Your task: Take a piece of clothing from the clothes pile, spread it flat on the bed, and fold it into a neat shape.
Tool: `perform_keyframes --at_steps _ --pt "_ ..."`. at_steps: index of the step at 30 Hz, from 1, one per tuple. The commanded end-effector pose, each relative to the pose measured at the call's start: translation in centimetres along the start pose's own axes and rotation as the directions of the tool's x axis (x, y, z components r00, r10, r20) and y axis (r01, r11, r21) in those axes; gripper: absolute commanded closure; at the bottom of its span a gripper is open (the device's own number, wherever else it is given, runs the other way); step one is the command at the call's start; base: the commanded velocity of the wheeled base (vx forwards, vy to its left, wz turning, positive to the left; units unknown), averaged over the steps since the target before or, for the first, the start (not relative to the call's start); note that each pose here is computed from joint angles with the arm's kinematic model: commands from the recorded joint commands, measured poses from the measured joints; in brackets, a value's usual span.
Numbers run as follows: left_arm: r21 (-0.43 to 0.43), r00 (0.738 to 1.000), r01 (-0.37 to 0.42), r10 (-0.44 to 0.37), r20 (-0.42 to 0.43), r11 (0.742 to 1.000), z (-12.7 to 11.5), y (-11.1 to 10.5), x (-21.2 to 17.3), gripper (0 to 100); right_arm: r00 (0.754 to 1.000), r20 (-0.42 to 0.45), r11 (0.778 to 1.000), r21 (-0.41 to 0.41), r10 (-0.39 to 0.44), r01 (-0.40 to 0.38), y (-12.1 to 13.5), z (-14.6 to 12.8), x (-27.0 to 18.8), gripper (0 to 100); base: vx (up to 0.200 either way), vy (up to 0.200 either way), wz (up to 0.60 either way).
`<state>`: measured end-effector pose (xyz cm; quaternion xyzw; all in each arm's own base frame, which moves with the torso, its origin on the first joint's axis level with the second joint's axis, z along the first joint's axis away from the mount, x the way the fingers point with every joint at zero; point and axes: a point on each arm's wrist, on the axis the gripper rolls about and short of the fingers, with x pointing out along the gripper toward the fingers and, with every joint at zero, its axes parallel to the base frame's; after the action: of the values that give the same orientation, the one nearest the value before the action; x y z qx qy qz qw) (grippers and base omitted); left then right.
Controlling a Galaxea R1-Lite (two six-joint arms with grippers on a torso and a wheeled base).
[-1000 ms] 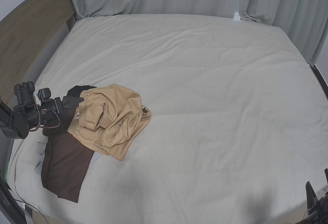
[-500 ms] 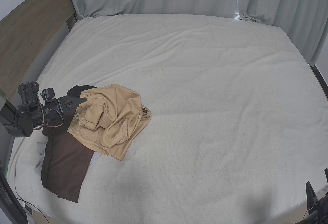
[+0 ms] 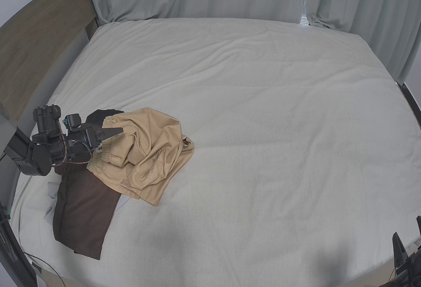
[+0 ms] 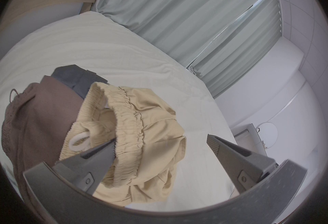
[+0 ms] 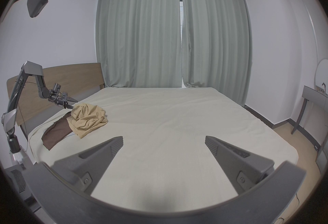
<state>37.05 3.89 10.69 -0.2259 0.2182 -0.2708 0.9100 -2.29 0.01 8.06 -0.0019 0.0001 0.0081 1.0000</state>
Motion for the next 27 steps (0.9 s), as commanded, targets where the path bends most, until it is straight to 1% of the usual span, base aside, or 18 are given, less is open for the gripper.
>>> perform_keyframes --at_steps 1,5,8,12,21,27 --pt "0.004 1.000 0.017 -0.017 -0.012 1.000 -0.2 -0.5 0.5 0 1.000 0.000 1.000 0.001 0.001 -0.001 0.0 -0.5 0.0 0 0.000 0.000 0.00" --pt "0.010 1.000 0.022 -0.022 -0.010 1.000 -0.1 -0.8 0.5 0 1.000 0.000 1.000 0.001 0.001 -0.001 0.0 -0.5 0.0 0 0.000 0.000 0.00" --pt "0.032 0.999 0.044 -0.044 0.005 0.999 0.3 -2.1 0.1 0 1.000 0.000 1.000 0.001 0.001 -0.001 0.0 -0.5 0.0 0 0.000 0.000 0.00" --pt "0.041 0.998 0.058 -0.058 0.005 0.998 0.4 -2.6 0.1 0 1.000 0.000 1.000 0.001 0.001 -0.001 0.0 -0.5 0.0 0 0.000 0.000 0.00" --pt "0.046 0.996 0.084 -0.083 -0.019 0.995 -0.6 -2.7 1.6 0 1.000 0.000 1.000 -0.001 0.001 -0.001 0.0 -0.5 0.0 0 0.000 0.000 0.00" --pt "0.063 0.995 0.095 -0.094 -0.012 0.994 -1.3 -2.2 2.9 0 1.000 0.000 1.000 0.001 0.001 -0.001 0.0 -0.5 0.0 0 0.000 0.000 0.00"
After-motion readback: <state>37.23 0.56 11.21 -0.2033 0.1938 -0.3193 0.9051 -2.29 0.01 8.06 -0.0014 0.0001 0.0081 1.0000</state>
